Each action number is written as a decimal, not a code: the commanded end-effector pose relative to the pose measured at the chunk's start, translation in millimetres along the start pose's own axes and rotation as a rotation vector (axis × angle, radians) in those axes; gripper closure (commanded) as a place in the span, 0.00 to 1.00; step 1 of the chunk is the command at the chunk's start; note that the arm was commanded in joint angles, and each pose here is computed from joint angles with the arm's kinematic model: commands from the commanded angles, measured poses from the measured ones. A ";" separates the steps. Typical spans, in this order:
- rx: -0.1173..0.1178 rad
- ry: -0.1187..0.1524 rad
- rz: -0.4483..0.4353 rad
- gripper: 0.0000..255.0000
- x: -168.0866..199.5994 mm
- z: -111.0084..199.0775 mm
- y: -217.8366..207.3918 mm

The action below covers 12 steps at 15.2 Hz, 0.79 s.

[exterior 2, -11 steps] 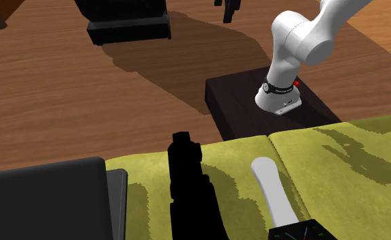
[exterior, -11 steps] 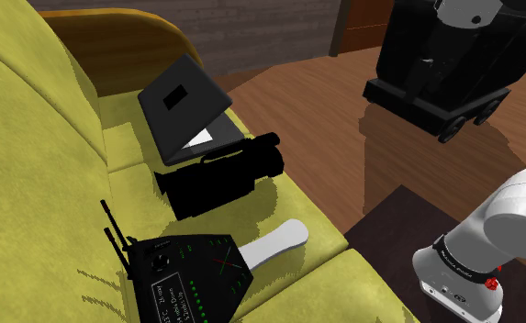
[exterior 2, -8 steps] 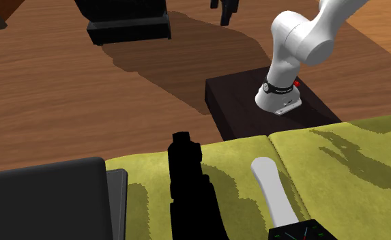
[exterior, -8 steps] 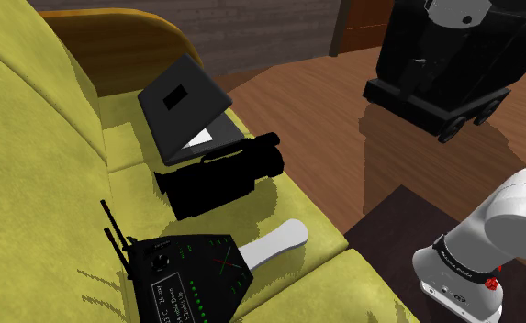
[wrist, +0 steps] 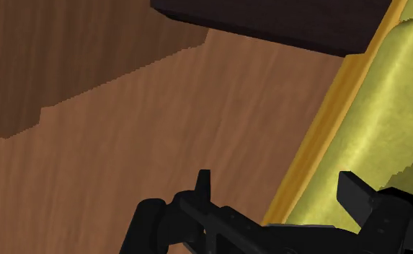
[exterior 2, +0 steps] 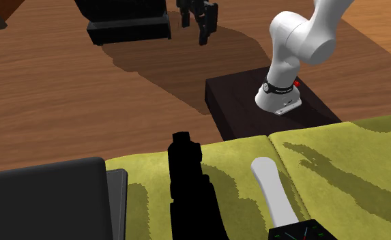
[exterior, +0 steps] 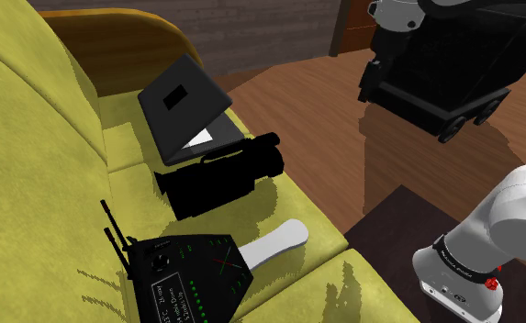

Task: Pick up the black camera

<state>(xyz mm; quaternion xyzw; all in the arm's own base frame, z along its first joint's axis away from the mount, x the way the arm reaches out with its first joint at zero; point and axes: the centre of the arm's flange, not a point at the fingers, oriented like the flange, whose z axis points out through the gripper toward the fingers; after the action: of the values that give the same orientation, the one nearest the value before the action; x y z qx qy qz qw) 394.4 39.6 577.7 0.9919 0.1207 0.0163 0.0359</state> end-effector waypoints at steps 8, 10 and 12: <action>0.018 0.017 -0.335 0.00 97.4 19.8 -63.5; 0.022 0.021 -0.408 0.00 115.4 23.8 -81.3; 0.026 0.025 -0.482 0.00 132.1 27.8 -100.4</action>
<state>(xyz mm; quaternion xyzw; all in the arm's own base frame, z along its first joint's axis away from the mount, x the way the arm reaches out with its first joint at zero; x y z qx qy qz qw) 494.7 153.2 548.1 0.9413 0.3361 0.0174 0.0258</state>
